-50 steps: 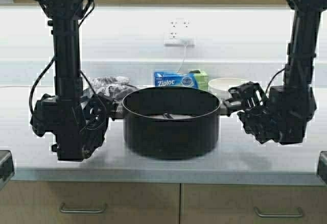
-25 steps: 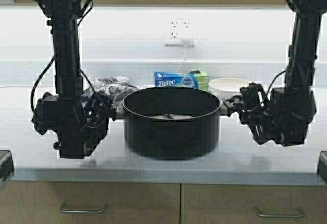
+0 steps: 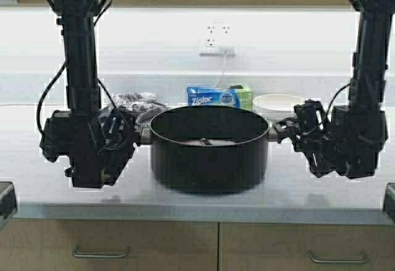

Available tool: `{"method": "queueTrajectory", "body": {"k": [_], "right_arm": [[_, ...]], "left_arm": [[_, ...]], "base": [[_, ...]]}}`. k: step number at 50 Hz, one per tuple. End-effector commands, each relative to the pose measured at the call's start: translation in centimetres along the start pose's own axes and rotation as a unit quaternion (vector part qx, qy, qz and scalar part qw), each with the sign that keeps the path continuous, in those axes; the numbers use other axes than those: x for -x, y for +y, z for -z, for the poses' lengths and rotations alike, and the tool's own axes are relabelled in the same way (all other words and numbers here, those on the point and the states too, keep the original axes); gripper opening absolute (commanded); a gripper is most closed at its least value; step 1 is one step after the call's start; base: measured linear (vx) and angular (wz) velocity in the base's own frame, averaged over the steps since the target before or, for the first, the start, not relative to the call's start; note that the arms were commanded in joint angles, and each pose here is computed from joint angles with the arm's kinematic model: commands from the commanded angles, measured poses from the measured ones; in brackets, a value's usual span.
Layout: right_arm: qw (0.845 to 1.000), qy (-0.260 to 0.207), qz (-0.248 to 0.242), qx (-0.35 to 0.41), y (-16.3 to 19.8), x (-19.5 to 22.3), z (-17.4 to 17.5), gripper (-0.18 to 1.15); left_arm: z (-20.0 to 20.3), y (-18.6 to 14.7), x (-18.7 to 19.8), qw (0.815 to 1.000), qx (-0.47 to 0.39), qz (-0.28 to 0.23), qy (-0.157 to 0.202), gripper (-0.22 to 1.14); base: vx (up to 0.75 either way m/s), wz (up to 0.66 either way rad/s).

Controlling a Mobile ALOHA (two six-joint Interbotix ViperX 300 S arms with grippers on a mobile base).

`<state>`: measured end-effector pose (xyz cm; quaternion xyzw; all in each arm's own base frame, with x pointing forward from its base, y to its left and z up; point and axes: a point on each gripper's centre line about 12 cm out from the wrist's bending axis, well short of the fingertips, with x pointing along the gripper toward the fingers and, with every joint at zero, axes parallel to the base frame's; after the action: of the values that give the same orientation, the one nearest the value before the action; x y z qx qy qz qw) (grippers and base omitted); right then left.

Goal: Open the cabinet, put the pot inside, then close it

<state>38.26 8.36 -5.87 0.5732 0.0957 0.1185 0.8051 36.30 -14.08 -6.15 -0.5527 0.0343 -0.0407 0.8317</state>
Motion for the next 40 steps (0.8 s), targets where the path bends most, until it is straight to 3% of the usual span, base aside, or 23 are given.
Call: {"method": "queueTrajectory", "body": {"k": [1,17,40], "right_arm": [[0.999,-0.012,-0.036,0.019,3.2,-0.3,-1.1,0.06],[0.998,0.011,-0.056,0.016,6.8,2.2,-0.1,0.06],[0.996,0.069,-0.051,0.034,13.1,9.6,3.0,0.06]], "left_arm": [[-1.1,-2.1,0.1,0.999,-0.03,0.022,-0.013,0.02],[-1.9,-6.0,2.4,0.998,-0.038,0.049,-0.003,0.02],[-2.8,-11.9,9.8,0.992,-0.09,0.064,0.057,0.02]], "base": [[0.0,0.0],[0.0,0.0],[0.0,0.0]]}}
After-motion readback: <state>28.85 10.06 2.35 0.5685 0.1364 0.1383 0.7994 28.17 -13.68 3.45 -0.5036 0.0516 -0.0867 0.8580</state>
